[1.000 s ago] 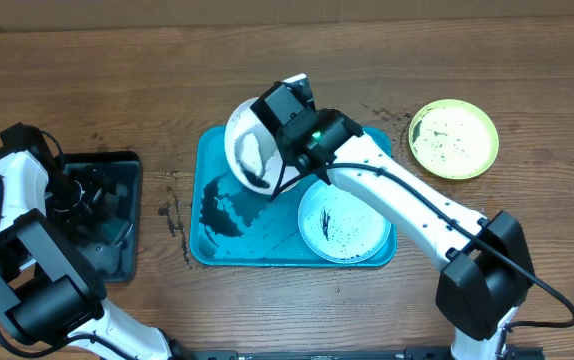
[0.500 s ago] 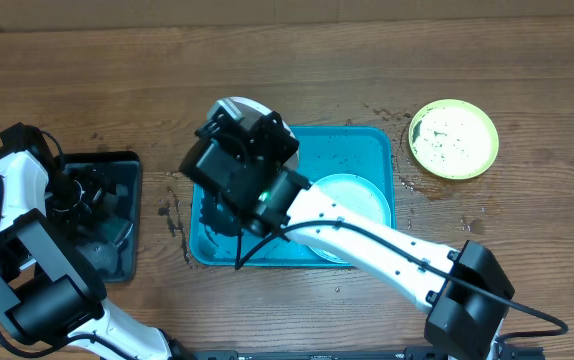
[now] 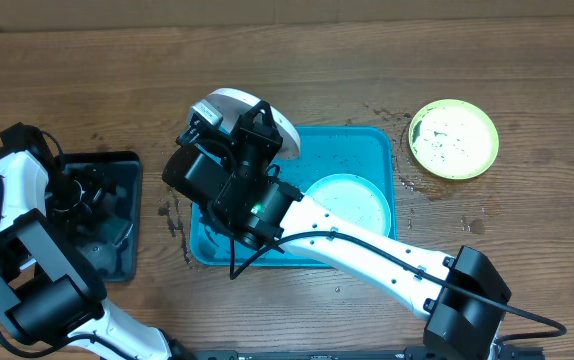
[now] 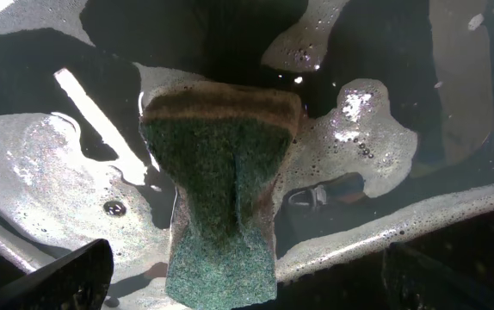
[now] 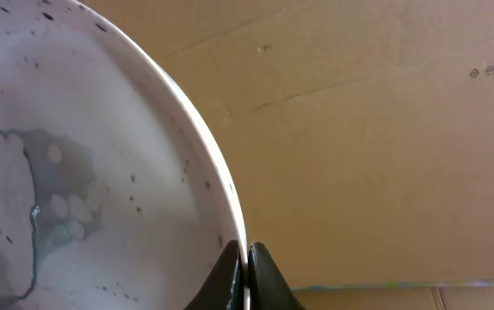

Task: Clean dirty plates on tray and stack at the side
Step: 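Carry the white plate right and stack it on the yellow plate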

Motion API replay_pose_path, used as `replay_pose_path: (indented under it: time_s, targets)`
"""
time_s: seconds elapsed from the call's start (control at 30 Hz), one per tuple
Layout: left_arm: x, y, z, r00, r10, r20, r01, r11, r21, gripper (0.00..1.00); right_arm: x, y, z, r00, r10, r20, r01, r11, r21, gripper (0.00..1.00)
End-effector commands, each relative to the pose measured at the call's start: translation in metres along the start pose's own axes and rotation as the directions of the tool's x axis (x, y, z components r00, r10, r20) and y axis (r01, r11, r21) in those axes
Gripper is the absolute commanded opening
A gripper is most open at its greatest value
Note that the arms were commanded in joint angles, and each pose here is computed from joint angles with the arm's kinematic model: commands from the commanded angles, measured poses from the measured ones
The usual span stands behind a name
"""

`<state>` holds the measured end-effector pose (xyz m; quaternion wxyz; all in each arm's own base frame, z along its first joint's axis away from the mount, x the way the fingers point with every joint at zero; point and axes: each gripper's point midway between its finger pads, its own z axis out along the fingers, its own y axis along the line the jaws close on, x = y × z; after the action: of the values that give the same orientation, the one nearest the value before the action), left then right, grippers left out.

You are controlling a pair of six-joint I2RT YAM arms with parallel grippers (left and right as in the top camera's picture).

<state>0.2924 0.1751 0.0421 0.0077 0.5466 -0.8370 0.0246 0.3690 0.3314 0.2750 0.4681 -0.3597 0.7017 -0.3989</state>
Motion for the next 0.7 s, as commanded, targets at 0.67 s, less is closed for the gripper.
replay_pose_path:
  time_s: [0.67]
  targets:
    - [0.0,-0.002,0.0,1.0,0.011,-0.001,-0.011,1.0,0.007,1.0,0.083,0.026,0.066,0.58,0.423,-0.696,-0.794,0.104,-0.599,0.04]
